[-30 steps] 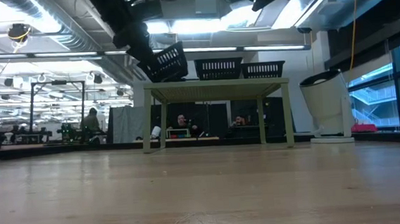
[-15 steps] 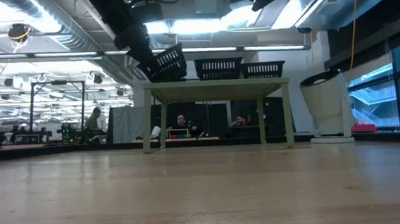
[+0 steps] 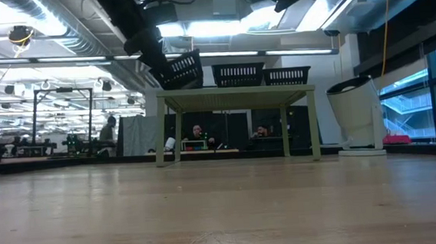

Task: Pick & Place Office Desk Supplies
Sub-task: Put the black bin on the shelf

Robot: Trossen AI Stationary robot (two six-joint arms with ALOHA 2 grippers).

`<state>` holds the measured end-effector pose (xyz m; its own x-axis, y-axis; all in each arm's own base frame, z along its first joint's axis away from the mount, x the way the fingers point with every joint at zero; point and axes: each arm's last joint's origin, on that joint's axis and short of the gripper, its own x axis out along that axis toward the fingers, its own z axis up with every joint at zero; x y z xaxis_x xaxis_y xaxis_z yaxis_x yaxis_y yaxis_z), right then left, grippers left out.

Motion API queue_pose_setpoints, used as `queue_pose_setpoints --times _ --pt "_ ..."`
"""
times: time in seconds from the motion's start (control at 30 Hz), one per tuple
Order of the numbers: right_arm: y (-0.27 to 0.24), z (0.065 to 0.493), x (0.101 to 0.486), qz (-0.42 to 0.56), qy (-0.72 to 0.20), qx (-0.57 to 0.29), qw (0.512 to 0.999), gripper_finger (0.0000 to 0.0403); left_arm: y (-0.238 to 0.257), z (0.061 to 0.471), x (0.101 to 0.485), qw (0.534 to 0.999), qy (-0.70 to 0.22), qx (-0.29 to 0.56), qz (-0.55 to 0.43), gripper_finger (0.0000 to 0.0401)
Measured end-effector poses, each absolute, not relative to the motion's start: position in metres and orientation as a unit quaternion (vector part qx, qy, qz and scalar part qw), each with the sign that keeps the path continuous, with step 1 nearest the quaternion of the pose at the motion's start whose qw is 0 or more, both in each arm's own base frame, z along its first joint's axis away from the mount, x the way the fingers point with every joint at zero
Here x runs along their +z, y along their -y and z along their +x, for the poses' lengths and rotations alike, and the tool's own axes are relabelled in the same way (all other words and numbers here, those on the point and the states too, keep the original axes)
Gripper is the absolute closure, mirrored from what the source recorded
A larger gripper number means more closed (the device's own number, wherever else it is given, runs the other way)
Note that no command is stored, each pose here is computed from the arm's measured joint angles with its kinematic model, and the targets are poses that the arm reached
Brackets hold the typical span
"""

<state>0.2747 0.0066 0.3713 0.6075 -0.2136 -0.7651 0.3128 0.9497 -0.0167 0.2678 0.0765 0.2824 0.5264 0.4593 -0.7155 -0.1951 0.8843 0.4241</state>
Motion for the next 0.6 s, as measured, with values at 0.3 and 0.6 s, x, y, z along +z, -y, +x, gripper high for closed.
queue_pose_setpoints --times 0.3,0.6 --pt "-0.0065 0.2747 0.3713 0.059 -0.418 -0.147 0.895 0.0211 -0.0778 0.2684 0.2838 0.857 -0.443 0.211 0.155 0.0353" --pt "-0.0066 0.2747 0.3713 0.059 -0.418 -0.147 0.895 0.0211 -0.0774 0.2734 0.2887 0.867 -0.412 0.228 0.162 0.0318"
